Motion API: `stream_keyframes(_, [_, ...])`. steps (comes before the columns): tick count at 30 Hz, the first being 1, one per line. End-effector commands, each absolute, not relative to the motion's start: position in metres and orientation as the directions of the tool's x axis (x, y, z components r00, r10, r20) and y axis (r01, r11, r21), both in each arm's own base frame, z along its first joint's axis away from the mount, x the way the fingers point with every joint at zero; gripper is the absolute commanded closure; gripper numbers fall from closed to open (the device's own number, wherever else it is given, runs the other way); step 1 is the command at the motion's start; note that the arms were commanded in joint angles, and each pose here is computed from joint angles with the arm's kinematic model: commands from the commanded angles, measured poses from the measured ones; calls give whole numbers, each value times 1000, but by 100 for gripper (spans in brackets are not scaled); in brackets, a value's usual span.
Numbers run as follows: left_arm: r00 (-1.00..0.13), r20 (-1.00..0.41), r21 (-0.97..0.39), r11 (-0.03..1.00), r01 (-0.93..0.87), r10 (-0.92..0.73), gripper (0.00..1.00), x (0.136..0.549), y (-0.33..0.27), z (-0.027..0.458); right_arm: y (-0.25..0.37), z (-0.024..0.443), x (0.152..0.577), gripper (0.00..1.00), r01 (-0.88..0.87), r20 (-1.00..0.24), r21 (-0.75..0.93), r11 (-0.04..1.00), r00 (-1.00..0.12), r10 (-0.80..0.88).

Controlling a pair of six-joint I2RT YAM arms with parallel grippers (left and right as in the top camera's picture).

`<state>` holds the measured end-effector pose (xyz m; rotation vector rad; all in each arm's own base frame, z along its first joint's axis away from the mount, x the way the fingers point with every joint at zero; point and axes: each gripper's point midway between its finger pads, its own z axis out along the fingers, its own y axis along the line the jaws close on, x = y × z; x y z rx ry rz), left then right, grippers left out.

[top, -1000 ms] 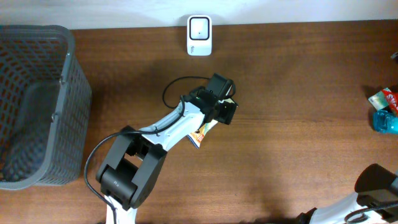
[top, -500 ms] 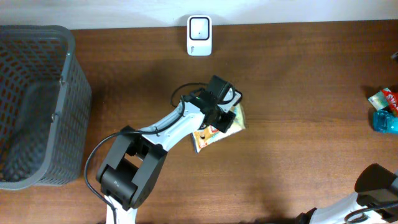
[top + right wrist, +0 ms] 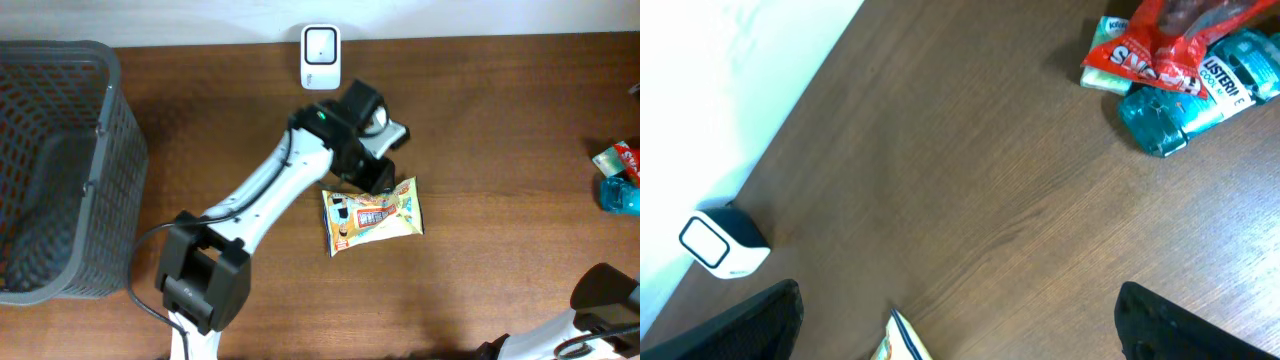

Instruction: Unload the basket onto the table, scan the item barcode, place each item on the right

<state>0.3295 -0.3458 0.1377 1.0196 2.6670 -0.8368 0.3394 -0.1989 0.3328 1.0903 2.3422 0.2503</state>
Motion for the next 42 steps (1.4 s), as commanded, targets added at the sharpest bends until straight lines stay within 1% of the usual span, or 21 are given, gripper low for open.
stream_keyframes(1, [-777,-357,-438,641,630,519,65,348,-320,184,-198,331,341,2,652,-383,388,652,-529,757])
stream_keyframes(5, [-812,-258,-308,752,583,524,63,344,-275,187,-198,331,341,2,652,-383,388,652,-529,757])
stream_keyframes(6, [-814,-246,-286,763,579,526,60,342,-269,189,-198,331,341,2,652,-383,388,652,-529,757])
stream_keyframes(7, [-816,-242,-286,765,576,524,55,339,-265,192,-197,331,341,2,652,-383,388,652,-529,757])
stream_keyframes(11, [-841,-243,-289,791,539,484,49,332,-244,214,-198,331,341,2,652,-383,388,652,-529,757])
stream_keyframes(12, [-846,-236,-289,797,530,477,45,330,-239,216,-197,331,341,2,652,-383,388,652,-529,757])
stream_keyframes(14, [-851,-213,-291,800,524,480,24,327,-237,211,-198,331,341,2,652,-383,388,652,-529,757])
stream_keyframes(15, [-853,-202,-292,802,522,481,6,325,-236,208,-198,331,341,2,652,-383,388,652,-529,757])
stream_keyframes(16, [-855,-187,-293,804,518,483,0,323,-235,202,-198,331,341,2,652,-383,388,652,-529,757])
stream_keyframes(21, [-874,-200,-300,821,485,443,1,335,-242,180,-198,331,341,2,652,-383,388,652,-529,757])
stream_keyframes(25, [-905,-174,-305,852,425,389,0,338,-243,145,-198,331,341,2,652,-383,388,652,-529,757])
stream_keyframes(27, [-909,-137,-324,850,416,393,16,329,-242,129,-198,331,341,2,652,-383,388,652,-529,757])
stream_keyframes(30, [-902,-98,-328,842,429,421,45,314,-248,111,-197,331,342,2,650,-382,391,652,-530,757])
stream_keyframes(31, [-901,-96,-328,841,431,424,62,312,-250,106,-197,331,342,2,650,-382,391,652,-529,757])
stream_keyframes(33, [-905,-97,-330,844,422,414,80,312,-253,102,-190,333,345,2,631,-367,429,646,-532,763])
stream_keyframes(34, [-904,-103,-331,843,424,414,86,314,-253,102,-179,336,349,2,591,-346,484,645,-548,762])
stream_keyframes(35, [-904,-110,-331,842,426,414,90,315,-255,101,-161,338,352,2,519,-326,526,673,-608,724])
stream_keyframes(37, [-913,-100,-335,850,406,396,95,317,-260,93,-120,329,352,1,357,-327,503,787,-765,556])
stream_keyframes(38, [-922,-84,-336,861,382,377,98,317,-261,90,-98,317,355,16,255,-335,457,852,-838,430])
stream_keyframes(39, [-927,-68,-336,866,370,369,100,316,-261,86,-83,303,356,28,227,-301,430,874,-876,376])
stream_keyframes(42, [-926,-47,-333,868,368,375,100,314,-263,78,-18,238,347,83,160,-87,401,902,-974,212])
